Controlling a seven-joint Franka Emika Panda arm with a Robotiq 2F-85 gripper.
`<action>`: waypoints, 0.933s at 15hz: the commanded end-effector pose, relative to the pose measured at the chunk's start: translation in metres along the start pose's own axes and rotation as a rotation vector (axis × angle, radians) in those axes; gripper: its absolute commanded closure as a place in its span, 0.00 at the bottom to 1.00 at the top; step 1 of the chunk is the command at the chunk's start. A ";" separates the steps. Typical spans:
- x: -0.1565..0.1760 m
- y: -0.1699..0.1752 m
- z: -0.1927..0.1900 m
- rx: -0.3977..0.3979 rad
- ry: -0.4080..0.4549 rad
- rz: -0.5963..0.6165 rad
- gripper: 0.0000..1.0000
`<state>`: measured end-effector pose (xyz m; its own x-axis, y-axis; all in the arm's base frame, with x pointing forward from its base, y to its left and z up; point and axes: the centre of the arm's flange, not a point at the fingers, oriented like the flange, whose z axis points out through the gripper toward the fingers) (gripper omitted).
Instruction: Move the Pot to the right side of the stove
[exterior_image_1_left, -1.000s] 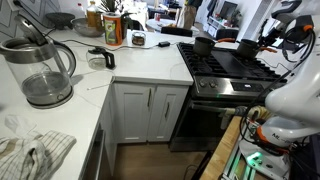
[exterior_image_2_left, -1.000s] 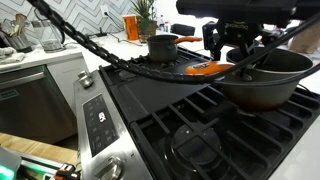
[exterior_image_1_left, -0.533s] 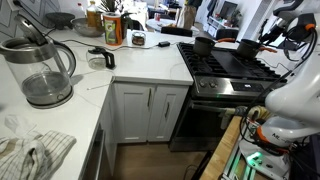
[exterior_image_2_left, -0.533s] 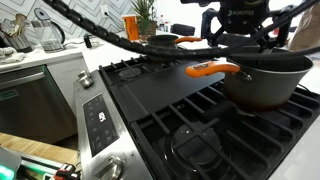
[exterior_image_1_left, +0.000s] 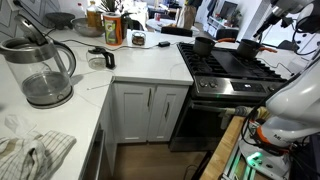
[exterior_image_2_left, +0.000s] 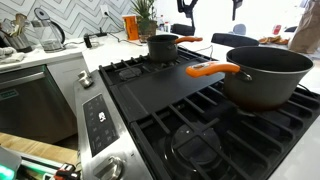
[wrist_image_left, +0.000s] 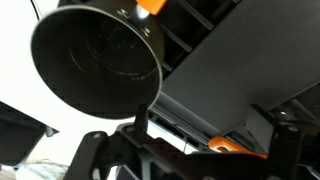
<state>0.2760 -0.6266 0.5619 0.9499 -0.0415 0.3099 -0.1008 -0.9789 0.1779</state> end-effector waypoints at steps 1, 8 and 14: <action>0.014 -0.078 0.003 0.037 -0.050 -0.168 0.00; 0.042 -0.200 0.008 0.159 -0.135 -0.395 0.00; 0.047 -0.300 -0.009 0.359 -0.155 -0.508 0.00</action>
<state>0.3644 -0.3836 0.5336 0.9106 0.3908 0.1346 0.3959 -0.9182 -0.0129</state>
